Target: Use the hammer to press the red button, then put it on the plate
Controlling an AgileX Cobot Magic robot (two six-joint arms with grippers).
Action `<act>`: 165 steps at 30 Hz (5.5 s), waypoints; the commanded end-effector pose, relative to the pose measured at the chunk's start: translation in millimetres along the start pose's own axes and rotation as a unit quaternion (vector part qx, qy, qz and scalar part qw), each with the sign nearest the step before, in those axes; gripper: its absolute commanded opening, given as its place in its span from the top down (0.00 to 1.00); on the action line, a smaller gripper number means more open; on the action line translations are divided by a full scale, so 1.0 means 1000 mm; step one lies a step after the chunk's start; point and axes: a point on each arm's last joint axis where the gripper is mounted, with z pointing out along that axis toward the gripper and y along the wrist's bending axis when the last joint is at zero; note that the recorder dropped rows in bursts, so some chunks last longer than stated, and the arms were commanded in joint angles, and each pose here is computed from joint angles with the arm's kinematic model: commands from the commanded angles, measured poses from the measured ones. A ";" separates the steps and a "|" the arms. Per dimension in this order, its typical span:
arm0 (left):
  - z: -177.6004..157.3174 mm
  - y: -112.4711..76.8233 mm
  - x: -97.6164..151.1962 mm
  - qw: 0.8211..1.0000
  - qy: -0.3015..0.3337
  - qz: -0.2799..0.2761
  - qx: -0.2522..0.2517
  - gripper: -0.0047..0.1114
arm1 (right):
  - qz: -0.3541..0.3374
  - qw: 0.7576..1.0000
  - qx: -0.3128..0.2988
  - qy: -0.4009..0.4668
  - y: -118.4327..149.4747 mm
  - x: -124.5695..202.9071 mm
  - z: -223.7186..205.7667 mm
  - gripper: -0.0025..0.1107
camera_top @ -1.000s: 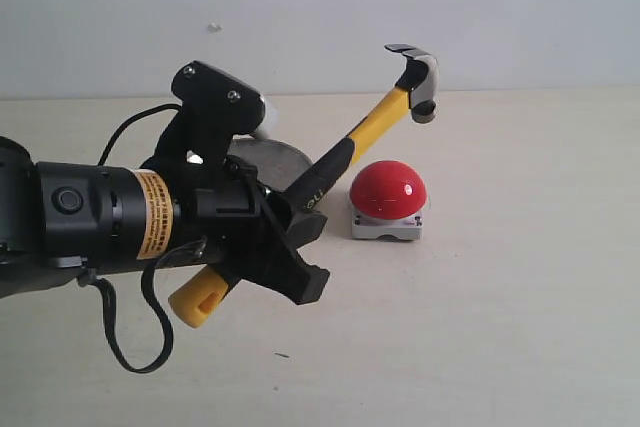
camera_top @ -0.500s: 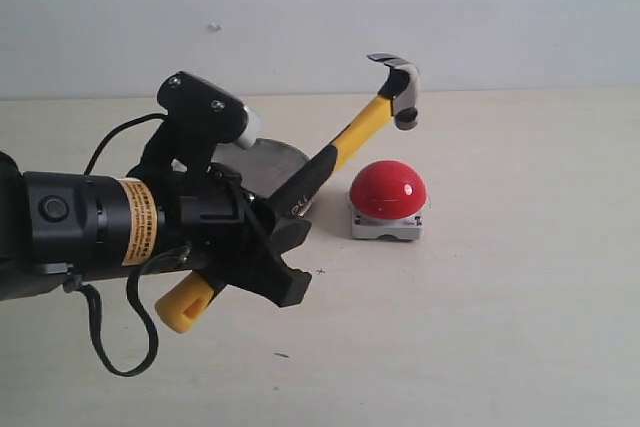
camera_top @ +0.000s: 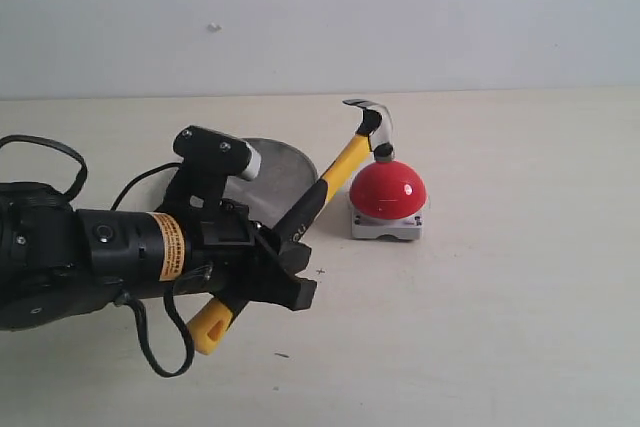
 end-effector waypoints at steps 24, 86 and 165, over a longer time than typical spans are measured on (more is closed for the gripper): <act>-0.059 -0.015 -0.060 0.990 -0.140 0.032 0.013 0.96 | -0.004 1.000 0.000 0.004 0.000 0.002 0.000 0.98; -0.100 0.019 -0.035 0.988 -0.072 -0.099 -0.096 0.96 | -0.004 1.000 0.000 0.004 0.000 0.002 0.000 0.98; 0.007 0.177 -0.026 0.921 -0.040 -0.345 0.178 0.96 | -0.002 1.000 0.000 0.004 0.000 0.002 0.000 0.98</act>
